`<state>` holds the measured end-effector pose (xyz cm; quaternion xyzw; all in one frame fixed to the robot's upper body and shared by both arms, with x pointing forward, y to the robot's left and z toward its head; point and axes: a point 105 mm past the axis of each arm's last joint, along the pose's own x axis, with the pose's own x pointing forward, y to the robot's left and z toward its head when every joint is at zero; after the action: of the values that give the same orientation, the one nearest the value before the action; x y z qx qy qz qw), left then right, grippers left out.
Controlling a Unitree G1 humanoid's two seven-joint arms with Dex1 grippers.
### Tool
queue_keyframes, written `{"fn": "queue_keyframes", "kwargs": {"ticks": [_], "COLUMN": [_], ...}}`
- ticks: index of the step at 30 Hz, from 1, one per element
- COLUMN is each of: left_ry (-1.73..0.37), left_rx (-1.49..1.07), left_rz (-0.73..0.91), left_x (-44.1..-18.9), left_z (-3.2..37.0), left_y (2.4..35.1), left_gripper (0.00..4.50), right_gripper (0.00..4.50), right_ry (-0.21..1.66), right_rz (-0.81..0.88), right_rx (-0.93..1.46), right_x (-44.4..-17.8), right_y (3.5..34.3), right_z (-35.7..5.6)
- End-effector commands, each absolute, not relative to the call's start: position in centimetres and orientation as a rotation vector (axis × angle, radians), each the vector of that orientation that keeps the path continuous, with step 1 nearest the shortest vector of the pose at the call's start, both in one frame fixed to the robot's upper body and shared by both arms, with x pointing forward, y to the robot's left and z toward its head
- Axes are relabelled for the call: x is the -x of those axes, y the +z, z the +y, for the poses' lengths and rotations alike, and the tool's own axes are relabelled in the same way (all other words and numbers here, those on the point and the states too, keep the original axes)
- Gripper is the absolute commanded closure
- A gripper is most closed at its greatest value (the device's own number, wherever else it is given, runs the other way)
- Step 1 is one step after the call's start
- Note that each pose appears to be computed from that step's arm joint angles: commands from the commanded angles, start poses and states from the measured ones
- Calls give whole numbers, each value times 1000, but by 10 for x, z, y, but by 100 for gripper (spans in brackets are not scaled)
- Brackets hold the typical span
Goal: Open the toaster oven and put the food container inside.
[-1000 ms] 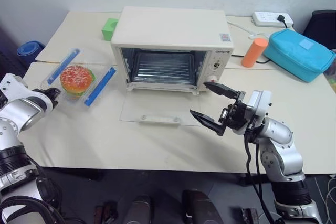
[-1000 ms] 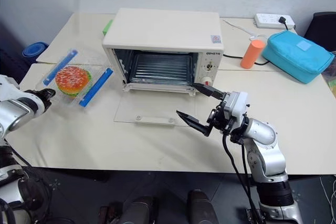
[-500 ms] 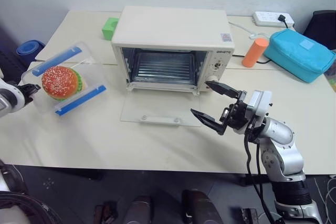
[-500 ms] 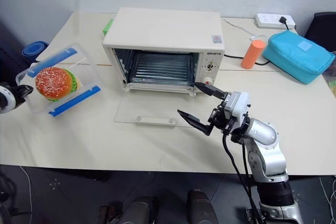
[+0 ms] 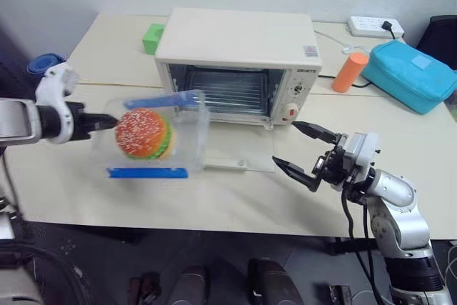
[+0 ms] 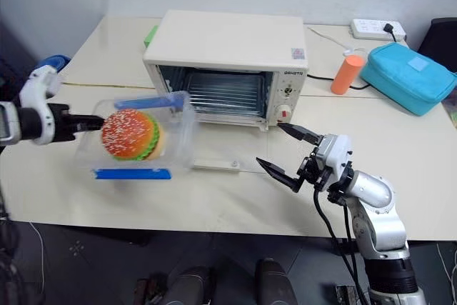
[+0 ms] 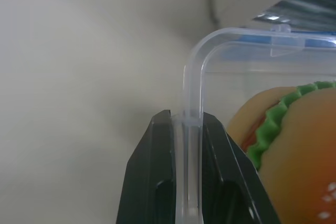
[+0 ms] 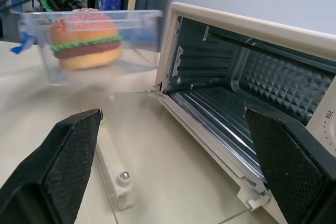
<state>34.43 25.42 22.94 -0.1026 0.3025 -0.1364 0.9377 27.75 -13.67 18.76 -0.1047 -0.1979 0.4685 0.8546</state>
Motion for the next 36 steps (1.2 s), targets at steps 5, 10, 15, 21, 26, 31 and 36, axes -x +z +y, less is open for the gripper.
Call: {"fn": "queue_keyframes", "kwargs": {"ticks": [5,10,15,21,26,31,36], "left_ry": [-291,-323,-331,-367,-356,-615,-826], "left_rx": [202,202,213,199,225,180,-130], "left_rz": [531,535,552,553,477,386,320], "left_x": [-369,-379,-383,-384,-385,-354,-322], "left_z": [209,180,166,153,170,187,213], "left_y": [242,239,232,233,251,267,240], "left_gripper": [430,430,430,277,124,97,187], "right_gripper": [0,0,0,0,0,18,158], "right_ry": [923,879,843,824,831,926,1064], "right_rz": [-458,-458,-462,-464,-437,-299,-121], "right_rx": [254,253,242,239,213,193,205], "right_x": [-265,-260,-256,-257,-258,-256,-247], "right_y": [201,199,197,195,194,188,168], "right_z": [-145,-148,-149,-149,-149,-141,-121]}}
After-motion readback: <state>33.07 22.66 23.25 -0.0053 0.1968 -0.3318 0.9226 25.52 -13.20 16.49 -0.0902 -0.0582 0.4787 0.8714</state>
